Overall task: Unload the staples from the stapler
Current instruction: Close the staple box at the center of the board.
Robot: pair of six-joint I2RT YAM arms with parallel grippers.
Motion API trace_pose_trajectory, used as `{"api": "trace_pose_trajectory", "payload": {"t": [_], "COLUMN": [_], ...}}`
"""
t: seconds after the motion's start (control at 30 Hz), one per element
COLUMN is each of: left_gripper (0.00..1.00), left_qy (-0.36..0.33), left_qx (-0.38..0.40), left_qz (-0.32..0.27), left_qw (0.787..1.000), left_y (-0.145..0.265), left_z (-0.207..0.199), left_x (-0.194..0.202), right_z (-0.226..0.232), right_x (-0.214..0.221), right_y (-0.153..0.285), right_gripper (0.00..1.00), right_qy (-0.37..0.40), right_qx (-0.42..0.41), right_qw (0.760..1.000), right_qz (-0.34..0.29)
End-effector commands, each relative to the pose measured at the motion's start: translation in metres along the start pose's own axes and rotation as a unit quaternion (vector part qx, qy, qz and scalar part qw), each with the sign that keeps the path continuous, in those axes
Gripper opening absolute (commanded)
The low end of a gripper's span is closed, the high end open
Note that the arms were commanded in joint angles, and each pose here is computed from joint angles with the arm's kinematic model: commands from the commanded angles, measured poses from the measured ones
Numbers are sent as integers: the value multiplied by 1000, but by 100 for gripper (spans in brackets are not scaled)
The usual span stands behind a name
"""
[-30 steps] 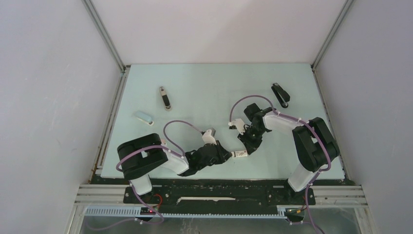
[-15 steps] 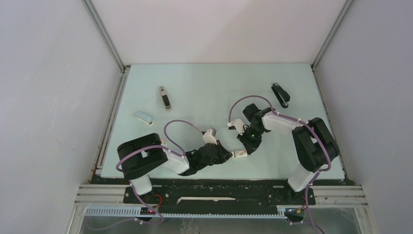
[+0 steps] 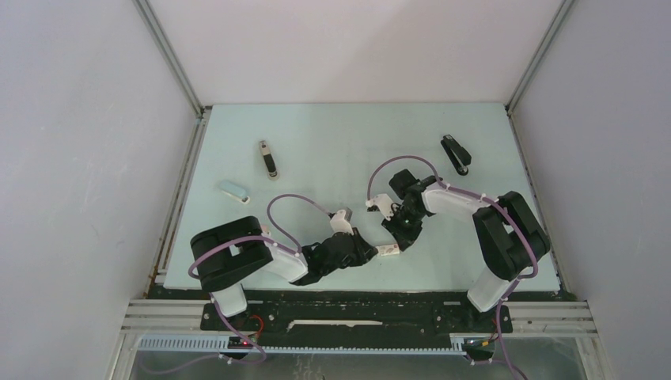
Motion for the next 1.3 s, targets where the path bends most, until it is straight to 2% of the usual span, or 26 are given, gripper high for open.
{"api": "trace_pose_trajectory", "payload": {"t": [0.0, 0.17, 0.43, 0.57, 0.87, 1.27], "left_gripper": [11, 12, 22, 24, 24, 18], "left_qy": [-11, -11, -14, -17, -33, -46], "left_qx": [12, 12, 18, 20, 4, -4], "left_qz": [-6, -9, -27, -32, -50, -41], "left_qw": [1000, 1000, 999, 999, 998, 998], "left_y": [-5, -2, 12, 17, 31, 32], "left_z": [-12, -11, -11, -11, 9, 19], "left_x": [-9, -10, -21, -23, -22, -14], "right_z": [-1, -4, -8, -8, -7, -6], "right_x": [-17, -15, -13, -11, -11, -11], "right_y": [-6, -7, -7, -8, -7, -8], "right_gripper": [22, 23, 23, 24, 24, 24], "right_qy": [11, 11, 4, 5, 7, 9], "right_qx": [11, 17, 19, 18, 16, 13], "right_qw": [1000, 1000, 1000, 1000, 1000, 1000], "right_qz": [-23, -19, -15, -11, -10, -9]}}
Point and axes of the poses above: each gripper's point midway between its finger pads, its own y axis back along the fingers, its own z axis along the line the jaws close on, x = y × z, the point moved 1 cm from there along y, back along the fingers, and after that the axes turned 13 degrees about -y, right-handed, at the moved point
